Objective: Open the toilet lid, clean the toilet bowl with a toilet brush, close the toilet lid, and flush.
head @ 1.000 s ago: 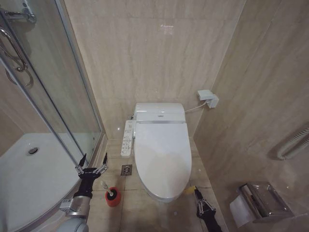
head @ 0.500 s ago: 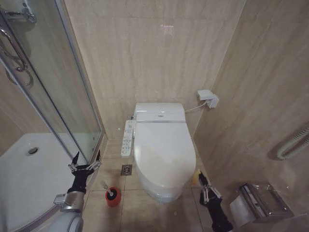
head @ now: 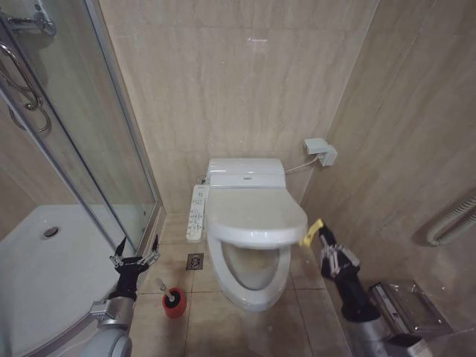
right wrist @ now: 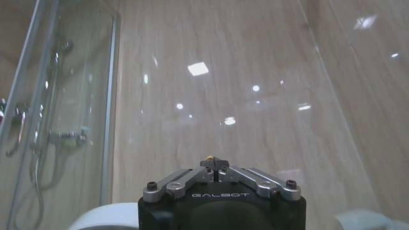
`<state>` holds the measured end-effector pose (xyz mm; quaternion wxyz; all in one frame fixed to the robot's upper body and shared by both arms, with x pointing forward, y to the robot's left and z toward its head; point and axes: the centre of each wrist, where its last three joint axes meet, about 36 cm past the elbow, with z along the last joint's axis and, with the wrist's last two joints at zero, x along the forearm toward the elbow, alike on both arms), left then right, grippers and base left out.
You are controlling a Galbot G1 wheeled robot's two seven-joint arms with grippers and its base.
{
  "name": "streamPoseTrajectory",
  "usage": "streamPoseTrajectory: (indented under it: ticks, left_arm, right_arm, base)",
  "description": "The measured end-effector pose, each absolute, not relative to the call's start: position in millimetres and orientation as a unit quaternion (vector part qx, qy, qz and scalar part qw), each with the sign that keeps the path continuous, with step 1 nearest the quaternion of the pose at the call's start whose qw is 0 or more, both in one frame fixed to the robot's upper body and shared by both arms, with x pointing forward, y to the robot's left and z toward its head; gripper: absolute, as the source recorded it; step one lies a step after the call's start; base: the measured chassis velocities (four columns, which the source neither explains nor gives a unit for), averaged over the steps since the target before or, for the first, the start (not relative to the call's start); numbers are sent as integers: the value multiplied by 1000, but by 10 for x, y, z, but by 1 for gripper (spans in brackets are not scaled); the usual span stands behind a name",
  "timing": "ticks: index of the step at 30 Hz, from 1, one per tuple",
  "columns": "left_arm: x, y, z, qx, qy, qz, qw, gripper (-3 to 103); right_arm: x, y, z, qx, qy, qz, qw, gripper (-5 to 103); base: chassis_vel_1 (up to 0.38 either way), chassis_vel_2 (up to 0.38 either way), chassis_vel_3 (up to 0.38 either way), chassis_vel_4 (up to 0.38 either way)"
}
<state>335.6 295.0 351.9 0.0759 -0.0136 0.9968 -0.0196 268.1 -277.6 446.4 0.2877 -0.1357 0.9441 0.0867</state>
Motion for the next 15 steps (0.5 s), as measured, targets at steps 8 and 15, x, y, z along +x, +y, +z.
streamPoseTrajectory:
  ticks: [8,15]
  left_arm:
    - [3283,2935,3402,-15,998,-9,58,100]
    - [3213,2905,3352,-17,999,0,49,100]
  right_arm:
    - [3035,-2930,4836,-166,934,97,301,0]
    - [3608,-3247,4855,-169,937,93,290,0]
  base:
    - [0,0,0,0]
    - [0,0,0,0]
